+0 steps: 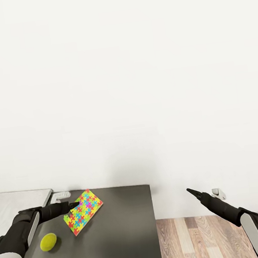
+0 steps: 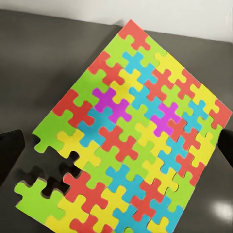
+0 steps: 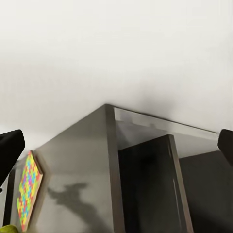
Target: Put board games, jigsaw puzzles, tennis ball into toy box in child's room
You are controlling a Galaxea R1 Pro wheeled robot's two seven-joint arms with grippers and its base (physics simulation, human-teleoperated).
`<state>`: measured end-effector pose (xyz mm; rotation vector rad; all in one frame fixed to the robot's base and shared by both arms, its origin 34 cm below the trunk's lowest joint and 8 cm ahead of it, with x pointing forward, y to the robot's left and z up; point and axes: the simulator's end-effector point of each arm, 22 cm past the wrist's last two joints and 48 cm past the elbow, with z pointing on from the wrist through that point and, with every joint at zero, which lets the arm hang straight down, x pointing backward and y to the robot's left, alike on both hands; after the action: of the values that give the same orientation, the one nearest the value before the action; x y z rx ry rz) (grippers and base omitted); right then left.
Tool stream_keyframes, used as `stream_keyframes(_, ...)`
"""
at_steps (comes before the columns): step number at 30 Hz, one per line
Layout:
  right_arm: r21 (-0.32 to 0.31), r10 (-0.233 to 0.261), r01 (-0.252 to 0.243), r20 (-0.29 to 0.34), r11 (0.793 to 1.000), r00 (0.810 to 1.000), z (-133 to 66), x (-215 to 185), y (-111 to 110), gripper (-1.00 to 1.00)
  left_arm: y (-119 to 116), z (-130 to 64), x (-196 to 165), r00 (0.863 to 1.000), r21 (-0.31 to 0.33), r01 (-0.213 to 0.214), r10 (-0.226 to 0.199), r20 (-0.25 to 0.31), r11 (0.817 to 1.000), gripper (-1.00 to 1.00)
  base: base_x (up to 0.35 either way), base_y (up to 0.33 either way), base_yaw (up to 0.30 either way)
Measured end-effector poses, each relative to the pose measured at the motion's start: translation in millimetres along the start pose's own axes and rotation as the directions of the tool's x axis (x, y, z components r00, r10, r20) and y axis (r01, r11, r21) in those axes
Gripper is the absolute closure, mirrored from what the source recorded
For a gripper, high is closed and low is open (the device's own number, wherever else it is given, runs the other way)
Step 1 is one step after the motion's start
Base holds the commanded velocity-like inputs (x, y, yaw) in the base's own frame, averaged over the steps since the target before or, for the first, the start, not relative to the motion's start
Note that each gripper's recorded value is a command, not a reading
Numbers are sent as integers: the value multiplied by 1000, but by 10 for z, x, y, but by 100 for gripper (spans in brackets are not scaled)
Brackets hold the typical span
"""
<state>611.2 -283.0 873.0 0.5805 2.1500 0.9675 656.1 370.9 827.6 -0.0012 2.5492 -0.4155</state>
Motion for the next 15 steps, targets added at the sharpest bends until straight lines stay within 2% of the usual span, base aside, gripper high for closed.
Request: stream_keyframes(15, 14, 10, -10, -15, 1000, 1000, 33, 72, -96, -100, 28, 87, 106, 1000, -1, 9, -9, -22, 1000, -100, 0, 0, 0)
